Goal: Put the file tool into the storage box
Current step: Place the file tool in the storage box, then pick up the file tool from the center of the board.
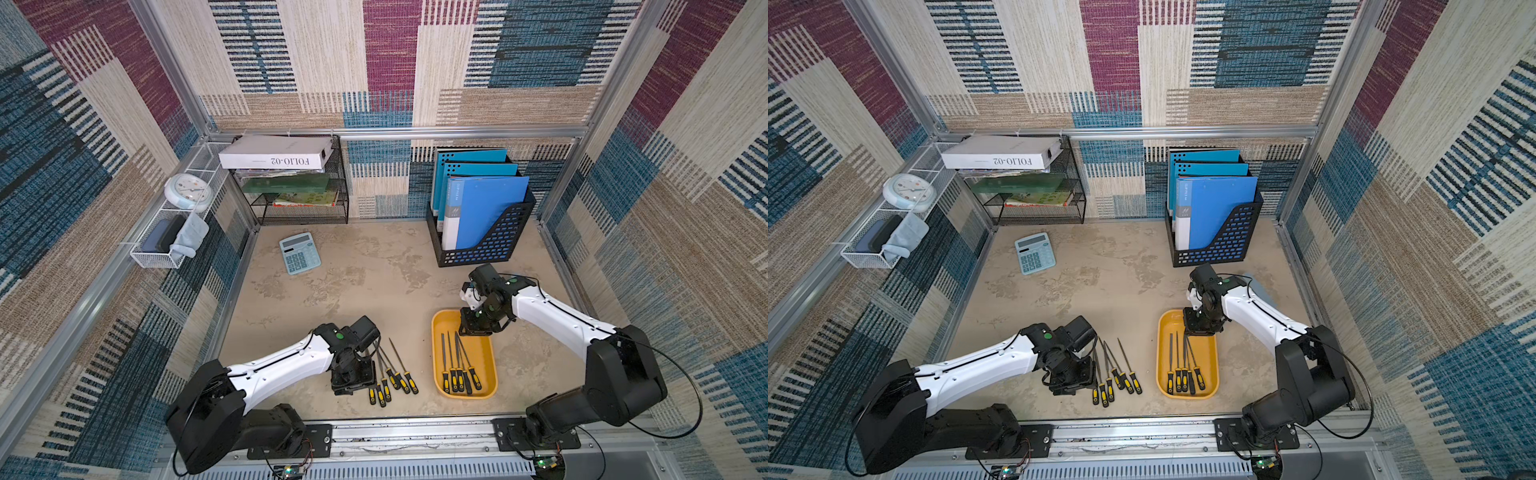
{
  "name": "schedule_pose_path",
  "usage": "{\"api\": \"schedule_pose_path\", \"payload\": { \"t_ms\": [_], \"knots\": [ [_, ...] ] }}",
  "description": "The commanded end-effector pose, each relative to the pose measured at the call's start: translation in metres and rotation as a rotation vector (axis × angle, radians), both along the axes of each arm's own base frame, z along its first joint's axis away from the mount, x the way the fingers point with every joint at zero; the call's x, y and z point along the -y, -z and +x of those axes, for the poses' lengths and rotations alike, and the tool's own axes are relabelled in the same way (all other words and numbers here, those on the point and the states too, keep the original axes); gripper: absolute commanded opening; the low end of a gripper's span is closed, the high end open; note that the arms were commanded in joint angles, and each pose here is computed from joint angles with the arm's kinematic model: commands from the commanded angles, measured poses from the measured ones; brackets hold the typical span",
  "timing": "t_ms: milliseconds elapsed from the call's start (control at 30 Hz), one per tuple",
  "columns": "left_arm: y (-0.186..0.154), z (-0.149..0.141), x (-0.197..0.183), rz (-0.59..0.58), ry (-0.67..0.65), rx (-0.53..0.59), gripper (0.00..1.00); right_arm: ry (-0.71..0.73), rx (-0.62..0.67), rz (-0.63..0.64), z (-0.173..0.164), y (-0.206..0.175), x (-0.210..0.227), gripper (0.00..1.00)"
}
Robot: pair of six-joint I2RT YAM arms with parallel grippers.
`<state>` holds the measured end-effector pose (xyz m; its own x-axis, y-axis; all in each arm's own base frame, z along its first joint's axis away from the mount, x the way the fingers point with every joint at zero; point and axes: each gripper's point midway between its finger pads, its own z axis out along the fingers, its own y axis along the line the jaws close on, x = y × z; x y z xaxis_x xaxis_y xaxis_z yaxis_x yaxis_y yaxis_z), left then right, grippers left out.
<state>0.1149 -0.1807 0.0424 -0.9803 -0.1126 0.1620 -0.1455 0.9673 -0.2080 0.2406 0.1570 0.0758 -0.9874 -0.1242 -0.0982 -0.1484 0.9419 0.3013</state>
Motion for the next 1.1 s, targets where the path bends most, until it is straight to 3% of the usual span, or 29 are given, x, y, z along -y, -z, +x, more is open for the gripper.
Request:
{"api": "schedule_pose_path", "payload": {
  "t_ms": [0, 567, 667, 767, 967, 1067],
  "knots": [
    [0.006, 0.003, -0.002, 0.053, 0.033, 0.011, 0.61, -0.002, -0.009, 0.005, -0.004, -0.001, 0.0, 0.27],
    [0.032, 0.001, 0.002, 0.167, 0.069, -0.036, 0.51, -0.018, -0.006, 0.018, -0.006, -0.002, -0.002, 0.25],
    [0.038, 0.001, 0.001, 0.19, 0.067, -0.05, 0.39, -0.022, -0.005, 0.022, -0.006, -0.002, -0.004, 0.24],
    [0.042, 0.0, -0.002, 0.21, 0.067, -0.057, 0.16, -0.025, -0.001, 0.027, -0.006, -0.004, -0.005, 0.24],
    [0.024, 0.001, -0.004, 0.203, 0.091, -0.038, 0.1, -0.038, -0.001, 0.057, -0.008, -0.008, -0.012, 0.24],
    [0.001, 0.0, -0.001, 0.142, 0.111, -0.006, 0.07, -0.057, 0.004, 0.178, -0.009, -0.02, -0.031, 0.29]
  ]
}}
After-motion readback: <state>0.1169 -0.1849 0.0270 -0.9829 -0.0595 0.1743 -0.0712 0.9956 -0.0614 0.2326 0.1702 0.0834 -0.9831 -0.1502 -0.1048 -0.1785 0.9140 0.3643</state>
